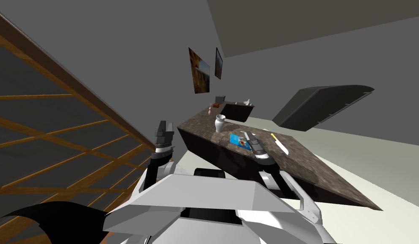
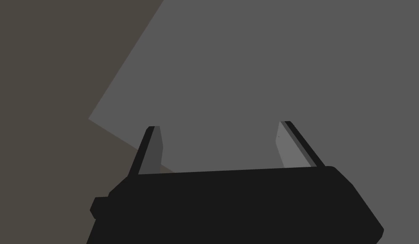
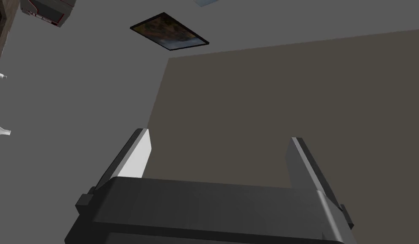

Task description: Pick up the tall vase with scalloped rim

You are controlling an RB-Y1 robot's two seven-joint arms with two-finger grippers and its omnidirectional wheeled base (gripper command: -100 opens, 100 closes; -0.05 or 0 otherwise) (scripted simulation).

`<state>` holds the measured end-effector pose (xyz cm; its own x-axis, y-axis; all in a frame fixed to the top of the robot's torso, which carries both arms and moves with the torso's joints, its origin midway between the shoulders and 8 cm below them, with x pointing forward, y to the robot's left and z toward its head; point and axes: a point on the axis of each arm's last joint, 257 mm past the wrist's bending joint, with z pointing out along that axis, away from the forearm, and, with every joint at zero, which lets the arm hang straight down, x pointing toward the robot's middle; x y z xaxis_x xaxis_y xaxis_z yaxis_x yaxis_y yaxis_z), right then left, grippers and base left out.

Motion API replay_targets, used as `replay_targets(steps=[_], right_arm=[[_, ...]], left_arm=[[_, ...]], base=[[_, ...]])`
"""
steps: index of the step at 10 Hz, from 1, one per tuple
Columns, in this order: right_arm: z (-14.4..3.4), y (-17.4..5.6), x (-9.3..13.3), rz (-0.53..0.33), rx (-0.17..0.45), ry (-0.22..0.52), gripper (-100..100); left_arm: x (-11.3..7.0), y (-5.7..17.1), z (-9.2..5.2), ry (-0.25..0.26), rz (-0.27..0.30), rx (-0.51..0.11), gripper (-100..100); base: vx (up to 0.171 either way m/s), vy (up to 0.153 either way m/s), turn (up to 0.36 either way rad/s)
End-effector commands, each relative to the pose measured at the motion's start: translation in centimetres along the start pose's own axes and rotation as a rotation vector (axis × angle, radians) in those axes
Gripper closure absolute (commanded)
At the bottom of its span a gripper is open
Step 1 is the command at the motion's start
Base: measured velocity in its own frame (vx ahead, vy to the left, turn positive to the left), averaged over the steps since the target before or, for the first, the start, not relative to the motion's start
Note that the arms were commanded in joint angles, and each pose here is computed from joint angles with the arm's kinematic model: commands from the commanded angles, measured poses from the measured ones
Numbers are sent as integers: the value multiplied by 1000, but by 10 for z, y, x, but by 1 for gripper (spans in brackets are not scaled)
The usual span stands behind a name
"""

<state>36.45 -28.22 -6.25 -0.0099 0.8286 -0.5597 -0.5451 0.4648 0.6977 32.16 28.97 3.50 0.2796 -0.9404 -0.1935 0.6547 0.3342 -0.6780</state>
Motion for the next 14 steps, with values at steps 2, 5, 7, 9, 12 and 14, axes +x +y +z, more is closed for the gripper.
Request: replay_targets(steps=[2,5,7,9,12,14], right_arm=[[-8,-12,7,-54,22,76,-100],[-25,-38,14,-139,65,188,-100],[-35,-51,16,-189,85,256,-100],[-46,-64,16,-239,104,324,-100],[-56,-77,14,-306,119,420,-100],[-67,-89,10,-362,136,495,-100]], left_arm=[[0,0,0,0,0,0,0],[0,0,0,0,0,0,0],[0,0,0,0,0,0,0],[0,0,0,0,0,0,0],[0,0,0,0,0,0,0],[0,0,0,0,0,0,0]], base=[[6,24,-18],[6,33,-12],[3,41,-5],[14,42,-2],[11,48,4],[15,58,11]])
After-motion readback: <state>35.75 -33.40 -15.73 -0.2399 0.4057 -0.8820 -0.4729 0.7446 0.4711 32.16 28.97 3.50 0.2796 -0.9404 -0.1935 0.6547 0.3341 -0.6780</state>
